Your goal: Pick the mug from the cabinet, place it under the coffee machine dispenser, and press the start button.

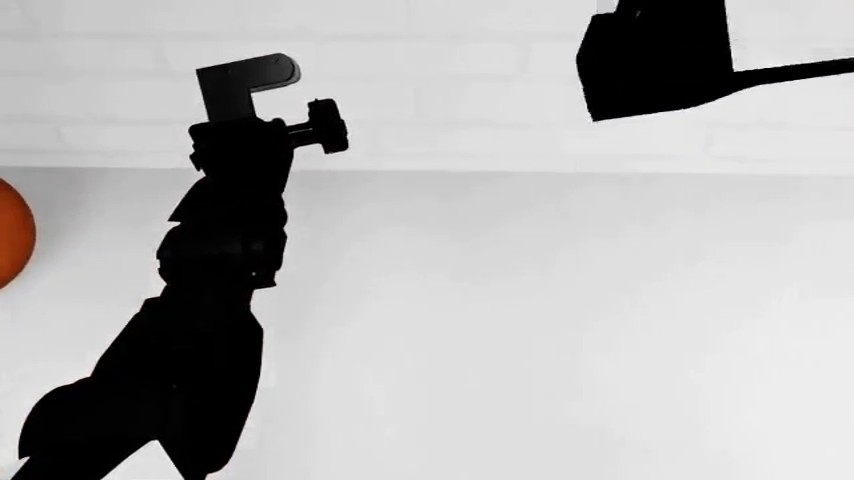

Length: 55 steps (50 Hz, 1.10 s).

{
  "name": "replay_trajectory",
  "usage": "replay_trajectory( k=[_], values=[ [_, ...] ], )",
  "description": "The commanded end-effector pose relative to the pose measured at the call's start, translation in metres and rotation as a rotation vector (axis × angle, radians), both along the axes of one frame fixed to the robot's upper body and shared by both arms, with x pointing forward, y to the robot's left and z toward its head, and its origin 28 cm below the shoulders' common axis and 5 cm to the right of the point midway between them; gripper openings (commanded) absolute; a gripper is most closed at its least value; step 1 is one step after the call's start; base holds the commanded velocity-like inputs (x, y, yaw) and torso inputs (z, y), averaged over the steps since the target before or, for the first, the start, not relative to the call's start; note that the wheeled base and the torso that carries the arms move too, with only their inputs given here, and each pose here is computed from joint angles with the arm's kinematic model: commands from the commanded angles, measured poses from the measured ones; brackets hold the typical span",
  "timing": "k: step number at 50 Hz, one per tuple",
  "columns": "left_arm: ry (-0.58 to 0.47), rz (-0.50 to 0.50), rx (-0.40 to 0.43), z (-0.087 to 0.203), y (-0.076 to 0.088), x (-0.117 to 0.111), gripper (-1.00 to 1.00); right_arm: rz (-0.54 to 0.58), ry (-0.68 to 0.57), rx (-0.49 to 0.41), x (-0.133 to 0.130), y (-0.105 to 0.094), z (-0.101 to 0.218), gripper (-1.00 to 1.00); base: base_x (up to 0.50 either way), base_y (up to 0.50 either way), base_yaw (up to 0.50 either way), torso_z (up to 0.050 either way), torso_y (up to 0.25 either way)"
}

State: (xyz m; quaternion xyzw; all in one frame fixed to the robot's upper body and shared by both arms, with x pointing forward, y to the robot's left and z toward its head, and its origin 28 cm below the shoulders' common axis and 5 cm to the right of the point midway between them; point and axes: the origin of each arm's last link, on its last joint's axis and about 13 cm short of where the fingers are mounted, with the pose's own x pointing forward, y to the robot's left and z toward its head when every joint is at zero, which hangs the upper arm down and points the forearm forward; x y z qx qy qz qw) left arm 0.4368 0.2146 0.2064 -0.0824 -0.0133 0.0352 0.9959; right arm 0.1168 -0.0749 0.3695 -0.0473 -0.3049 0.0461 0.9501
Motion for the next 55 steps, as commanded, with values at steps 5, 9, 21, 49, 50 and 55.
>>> replay_trajectory(
  k=[5,9,21,49,50,55],
  values=[
    [0.004,0.002,0.013,-0.001,0.0,0.0,1.0,-0.006,-0.158,0.066,-0.042,-0.008,0.024,1.0,0.0,0.0,0.0,0.0,0.0],
    [0.003,0.004,0.015,-0.001,0.0,0.0,1.0,-0.017,-0.209,0.058,-0.046,-0.008,0.039,1.0,0.0,0.0,0.0,0.0,0.0],
    [0.002,0.006,0.024,-0.001,-0.001,0.0,1.0,-0.022,-0.229,0.078,-0.041,0.003,0.068,1.0,0.0,0.0,0.0,0.0,0.0],
    [0.01,0.013,0.042,-0.001,-0.001,0.0,1.0,-0.053,0.079,0.171,0.054,0.025,0.162,1.0,0.0,0.0,0.0,0.0,0.0],
    [0.01,0.013,0.042,-0.001,-0.001,0.0,1.0,-0.038,0.097,0.169,0.057,0.026,0.162,1.0,0.0,0.0,0.0,0.0,0.0],
    [0.007,0.01,0.042,-0.002,-0.001,0.0,1.0,0.048,0.172,0.148,0.069,0.029,0.157,1.0,0.0,0.0,0.0,0.0,0.0]
  ],
)
